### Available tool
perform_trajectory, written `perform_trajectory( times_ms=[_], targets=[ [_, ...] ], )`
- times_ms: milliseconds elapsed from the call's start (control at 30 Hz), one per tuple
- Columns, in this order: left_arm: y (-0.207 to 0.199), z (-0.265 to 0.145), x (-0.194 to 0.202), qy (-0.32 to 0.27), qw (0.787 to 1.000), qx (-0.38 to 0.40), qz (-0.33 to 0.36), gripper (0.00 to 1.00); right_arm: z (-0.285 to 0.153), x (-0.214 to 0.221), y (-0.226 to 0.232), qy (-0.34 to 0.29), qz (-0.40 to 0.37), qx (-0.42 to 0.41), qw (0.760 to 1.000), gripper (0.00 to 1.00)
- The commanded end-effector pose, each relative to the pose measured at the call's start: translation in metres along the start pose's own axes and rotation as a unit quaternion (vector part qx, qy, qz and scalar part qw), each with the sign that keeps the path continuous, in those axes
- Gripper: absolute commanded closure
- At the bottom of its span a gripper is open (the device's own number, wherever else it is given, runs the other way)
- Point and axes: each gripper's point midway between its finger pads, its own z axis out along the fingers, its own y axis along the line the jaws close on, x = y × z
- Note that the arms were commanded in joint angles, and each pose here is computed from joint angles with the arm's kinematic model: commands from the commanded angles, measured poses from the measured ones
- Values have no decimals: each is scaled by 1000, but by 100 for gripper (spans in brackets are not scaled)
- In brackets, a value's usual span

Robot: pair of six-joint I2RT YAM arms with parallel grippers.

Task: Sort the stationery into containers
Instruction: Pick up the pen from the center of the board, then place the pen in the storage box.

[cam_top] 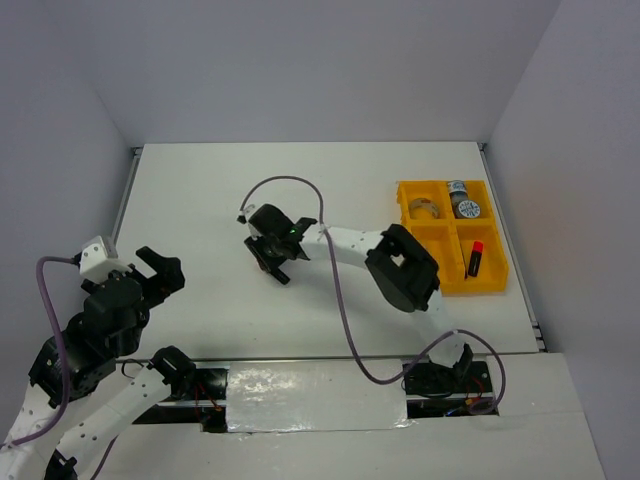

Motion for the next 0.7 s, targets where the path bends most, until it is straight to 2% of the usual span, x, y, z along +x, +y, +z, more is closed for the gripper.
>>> perform_trajectory(
  times_ms=[0, 33, 100, 133, 167, 200, 233, 267, 300, 367, 400, 467, 500, 567, 600, 667],
  targets=[
    [-7, 0, -7, -10, 1000, 13, 1, 1, -74, -50, 13, -111, 3, -69, 991, 77],
    [-7, 0, -7, -10, 1000, 14, 1, 1, -90, -61, 8, -146, 4, -71, 987, 78],
    [-7, 0, -7, -10, 1000, 15, 3, 1, -135, -59, -29, -183, 29, -35, 982, 77],
    [-8, 0, -6, -9, 1000, 17, 4, 1, -171, -69, -49, -222, 44, -8, 974, 78],
    [-9, 0, -6, -9, 1000, 20, 4, 1, -176, -45, -93, -210, 79, 32, 974, 79],
    [-10, 0, -6, -8, 1000, 22, 5, 1, -189, -38, -117, -216, 104, 53, 969, 79],
    [-11, 1, -6, -7, 1000, 23, 6, 1, -218, -35, -139, -241, 122, 77, 960, 79],
    [-11, 0, -6, -8, 1000, 25, 7, 1, -227, -4, -186, -225, 161, 128, 952, 78],
    [-12, 0, -5, -7, 1000, 27, 8, 1, -253, 6, -214, -239, 179, 185, 936, 78],
    [-14, 1, -6, -6, 999, 30, 10, 1, -271, 47, -255, -210, 217, 256, 918, 77],
    [-14, 1, -5, -4, 999, 31, 11, 1, -293, 66, -287, -211, 243, 302, 897, 77],
    [-16, 2, -4, -2, 999, 32, 15, 1, -312, 92, -317, -204, 271, 360, 869, 77],
    [-17, 2, -4, 0, 999, 33, 16, 1, -329, 111, -338, -200, 297, 396, 845, 77],
    [-17, 3, -3, 1, 999, 32, 19, 1, -344, 133, -358, -202, 333, 428, 816, 78],
    [-17, 2, -3, 1, 999, 34, 19, 1, -354, 155, -370, -197, 359, 454, 791, 80],
    [-18, 2, -3, 0, 999, 37, 18, 1, -368, 167, -380, -221, 384, 482, 756, 82]
  ],
)
